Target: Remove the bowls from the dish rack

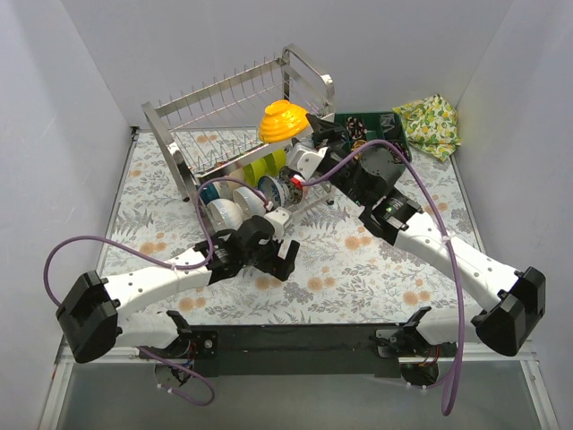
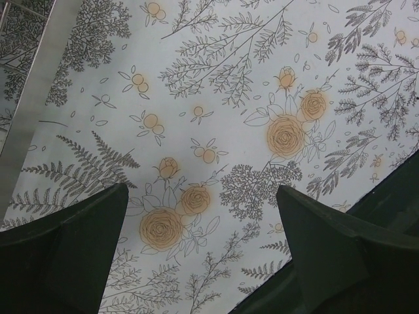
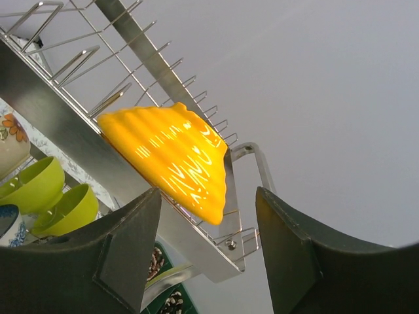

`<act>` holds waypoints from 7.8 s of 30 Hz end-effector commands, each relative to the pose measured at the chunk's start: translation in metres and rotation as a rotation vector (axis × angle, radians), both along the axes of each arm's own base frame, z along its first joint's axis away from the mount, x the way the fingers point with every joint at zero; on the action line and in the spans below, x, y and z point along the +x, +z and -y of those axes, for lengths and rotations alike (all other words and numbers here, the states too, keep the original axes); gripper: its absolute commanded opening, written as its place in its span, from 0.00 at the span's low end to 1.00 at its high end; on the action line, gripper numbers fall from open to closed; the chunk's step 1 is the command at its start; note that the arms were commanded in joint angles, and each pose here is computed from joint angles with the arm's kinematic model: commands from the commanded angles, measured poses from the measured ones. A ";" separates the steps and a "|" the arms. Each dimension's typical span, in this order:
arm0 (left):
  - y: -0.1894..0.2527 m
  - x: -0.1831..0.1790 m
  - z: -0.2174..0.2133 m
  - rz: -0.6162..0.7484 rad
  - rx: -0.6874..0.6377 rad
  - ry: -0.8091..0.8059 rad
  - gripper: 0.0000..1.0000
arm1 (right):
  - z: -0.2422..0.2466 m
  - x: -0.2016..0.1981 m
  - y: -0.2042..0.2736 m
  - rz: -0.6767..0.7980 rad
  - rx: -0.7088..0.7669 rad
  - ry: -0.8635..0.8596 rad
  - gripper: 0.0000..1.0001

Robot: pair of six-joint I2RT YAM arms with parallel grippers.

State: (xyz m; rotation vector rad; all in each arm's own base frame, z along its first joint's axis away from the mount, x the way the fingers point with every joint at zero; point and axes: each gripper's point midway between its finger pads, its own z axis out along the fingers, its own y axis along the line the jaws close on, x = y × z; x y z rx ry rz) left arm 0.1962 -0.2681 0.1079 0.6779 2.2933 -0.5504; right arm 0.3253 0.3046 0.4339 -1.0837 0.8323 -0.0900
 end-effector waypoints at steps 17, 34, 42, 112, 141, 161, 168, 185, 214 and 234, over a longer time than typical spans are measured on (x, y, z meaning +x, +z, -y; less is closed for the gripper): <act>0.023 0.013 -0.028 0.125 -0.007 0.099 0.98 | -0.019 0.012 0.030 0.076 0.016 0.013 0.58; 0.021 0.016 -0.031 0.126 0.012 0.112 0.98 | -0.004 0.032 0.034 0.198 -0.043 -0.165 0.38; 0.020 0.016 -0.032 0.125 0.016 0.112 0.98 | -0.010 0.039 0.035 0.258 -0.078 -0.210 0.17; 0.030 0.015 -0.038 0.130 -0.014 0.114 0.98 | 0.305 0.013 -0.174 -0.876 0.869 -1.010 0.01; 0.040 0.013 -0.040 0.151 -0.040 0.115 0.98 | 0.315 0.008 -0.317 -1.533 1.205 -0.847 0.01; 0.042 0.016 -0.042 0.173 -0.037 0.125 0.98 | 0.328 0.000 -0.295 -1.320 1.141 -0.844 0.89; 0.057 0.019 -0.045 0.215 -0.088 0.153 0.98 | 0.280 -0.005 -0.249 -1.137 0.990 -0.574 0.99; 0.154 -0.019 -0.079 0.268 -0.511 0.279 0.98 | 0.139 -0.031 -0.252 -1.073 0.673 -0.147 0.99; 0.104 0.064 -0.192 0.413 -0.190 1.124 0.95 | 0.061 -0.028 -0.264 -1.041 0.518 0.040 0.98; 0.057 0.068 -0.191 0.286 -0.117 1.106 0.55 | 0.048 0.012 -0.256 -0.972 0.514 0.011 0.97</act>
